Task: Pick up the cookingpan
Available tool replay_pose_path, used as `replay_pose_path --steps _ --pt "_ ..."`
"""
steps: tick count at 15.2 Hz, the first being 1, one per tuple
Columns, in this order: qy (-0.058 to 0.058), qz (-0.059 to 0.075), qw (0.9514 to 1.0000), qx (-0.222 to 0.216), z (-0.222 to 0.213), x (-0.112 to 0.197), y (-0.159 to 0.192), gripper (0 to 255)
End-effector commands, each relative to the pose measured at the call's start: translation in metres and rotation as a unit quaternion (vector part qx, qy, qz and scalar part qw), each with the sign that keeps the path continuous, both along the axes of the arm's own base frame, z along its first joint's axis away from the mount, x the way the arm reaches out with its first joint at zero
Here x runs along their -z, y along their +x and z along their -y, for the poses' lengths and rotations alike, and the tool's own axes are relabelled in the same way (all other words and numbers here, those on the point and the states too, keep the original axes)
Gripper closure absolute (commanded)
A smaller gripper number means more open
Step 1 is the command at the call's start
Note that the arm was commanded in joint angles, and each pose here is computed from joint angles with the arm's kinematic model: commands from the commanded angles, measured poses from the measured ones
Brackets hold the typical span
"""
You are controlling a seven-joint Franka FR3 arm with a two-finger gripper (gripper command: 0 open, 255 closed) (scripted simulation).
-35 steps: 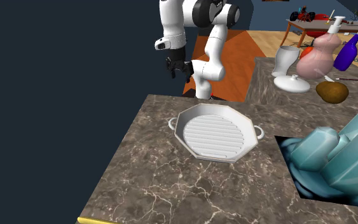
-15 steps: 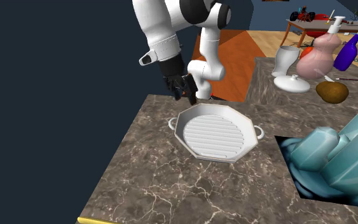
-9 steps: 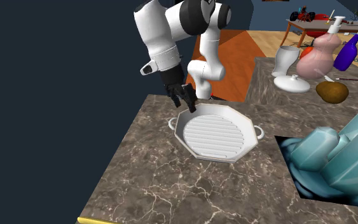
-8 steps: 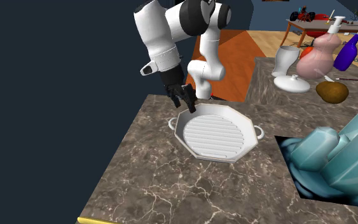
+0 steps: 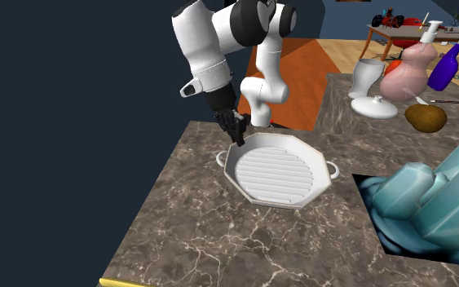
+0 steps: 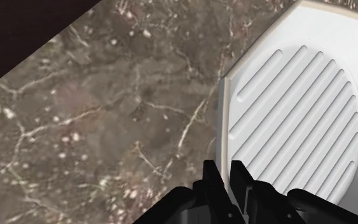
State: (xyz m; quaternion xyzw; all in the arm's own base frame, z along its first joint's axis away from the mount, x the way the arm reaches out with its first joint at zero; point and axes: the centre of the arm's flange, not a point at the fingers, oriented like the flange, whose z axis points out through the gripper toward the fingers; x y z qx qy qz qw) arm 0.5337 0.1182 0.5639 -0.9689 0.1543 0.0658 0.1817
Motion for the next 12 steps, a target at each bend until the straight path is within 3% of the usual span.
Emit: replay_pose_path --steps 1,12 --pt "0.000 0.000 1.0000 0.001 0.001 0.000 0.000 255" --pt "0.000 0.000 1.0000 0.001 0.000 -0.052 0.000 255"
